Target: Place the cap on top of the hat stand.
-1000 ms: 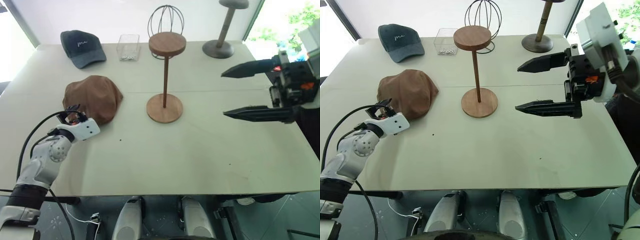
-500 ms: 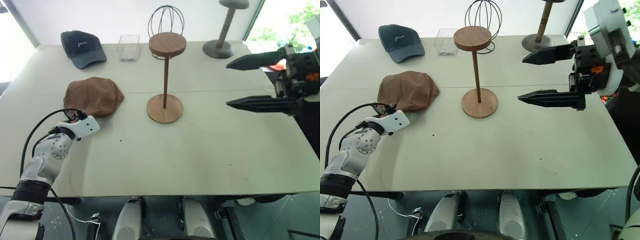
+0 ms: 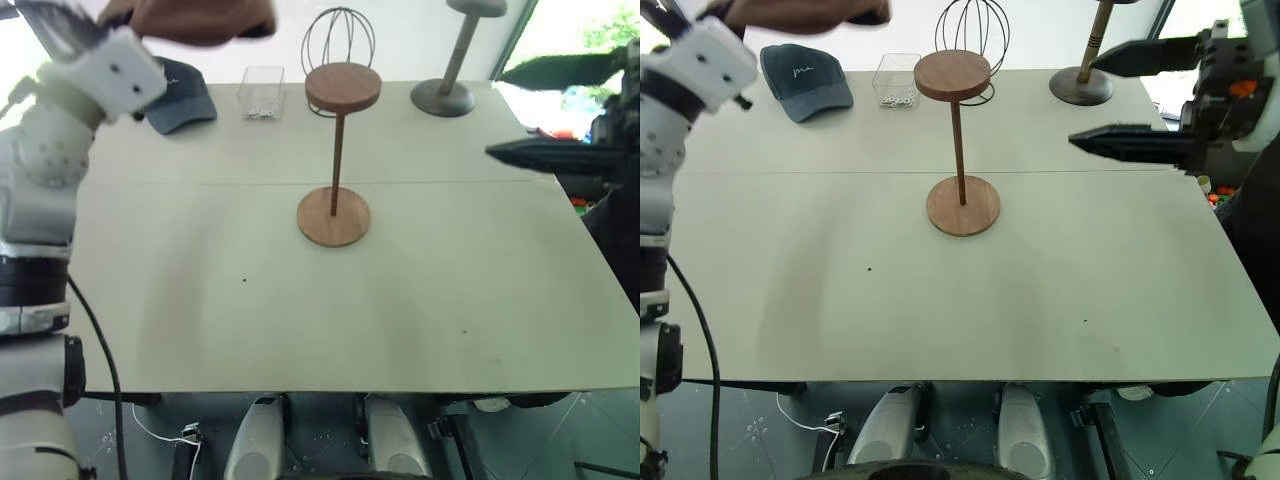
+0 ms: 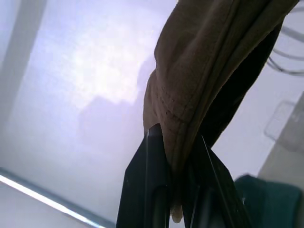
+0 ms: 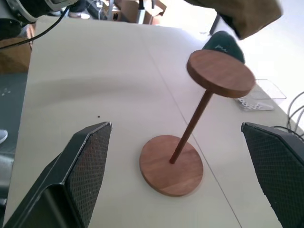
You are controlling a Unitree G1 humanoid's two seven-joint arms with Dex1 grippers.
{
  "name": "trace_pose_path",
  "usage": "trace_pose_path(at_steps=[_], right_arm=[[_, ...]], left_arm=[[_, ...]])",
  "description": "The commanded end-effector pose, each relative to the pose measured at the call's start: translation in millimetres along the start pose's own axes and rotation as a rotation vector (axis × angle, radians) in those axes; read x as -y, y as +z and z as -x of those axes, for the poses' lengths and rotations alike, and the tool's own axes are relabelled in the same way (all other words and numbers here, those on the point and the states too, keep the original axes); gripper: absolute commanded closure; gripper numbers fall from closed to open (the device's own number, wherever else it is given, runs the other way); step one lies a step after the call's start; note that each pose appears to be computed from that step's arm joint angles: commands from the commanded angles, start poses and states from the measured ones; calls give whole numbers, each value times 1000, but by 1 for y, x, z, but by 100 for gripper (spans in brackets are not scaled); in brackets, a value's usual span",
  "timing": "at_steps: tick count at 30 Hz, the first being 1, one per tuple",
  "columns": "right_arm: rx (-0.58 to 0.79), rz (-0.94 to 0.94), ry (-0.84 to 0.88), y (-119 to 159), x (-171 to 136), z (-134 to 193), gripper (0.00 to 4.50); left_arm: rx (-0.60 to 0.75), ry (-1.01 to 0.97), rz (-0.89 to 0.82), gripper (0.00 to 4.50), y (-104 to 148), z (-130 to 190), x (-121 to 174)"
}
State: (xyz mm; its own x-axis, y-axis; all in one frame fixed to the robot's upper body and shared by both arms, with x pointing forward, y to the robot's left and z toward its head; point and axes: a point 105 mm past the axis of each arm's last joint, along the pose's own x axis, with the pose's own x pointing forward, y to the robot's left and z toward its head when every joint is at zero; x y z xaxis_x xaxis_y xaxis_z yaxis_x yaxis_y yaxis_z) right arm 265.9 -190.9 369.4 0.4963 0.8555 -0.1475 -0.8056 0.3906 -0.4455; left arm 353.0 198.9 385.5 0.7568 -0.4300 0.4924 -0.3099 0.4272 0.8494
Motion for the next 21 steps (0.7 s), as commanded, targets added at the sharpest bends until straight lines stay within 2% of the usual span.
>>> trace_pose_path(at_steps=[1, 3, 6, 13, 19, 21], right_arm=[[45, 59, -91, 20, 11, 17, 0], [45, 58, -105, 20, 13, 20, 0], [51, 54, -125, 23, 15, 25, 0], [53, 49, -118, 20, 12, 22, 0], [63, 44, -107, 20, 12, 17, 0], [67, 42, -104, 20, 12, 17, 0]], left_arm=[[175, 21, 58, 446, 39, -2, -13], [233, 16, 85, 446, 53, -2, -11], [313, -73, 104, 446, 76, 2, 15], [326, -168, 155, 446, 88, 15, 51], [266, -189, 84, 446, 74, 23, 58], [261, -191, 81, 367, 72, 25, 58]])
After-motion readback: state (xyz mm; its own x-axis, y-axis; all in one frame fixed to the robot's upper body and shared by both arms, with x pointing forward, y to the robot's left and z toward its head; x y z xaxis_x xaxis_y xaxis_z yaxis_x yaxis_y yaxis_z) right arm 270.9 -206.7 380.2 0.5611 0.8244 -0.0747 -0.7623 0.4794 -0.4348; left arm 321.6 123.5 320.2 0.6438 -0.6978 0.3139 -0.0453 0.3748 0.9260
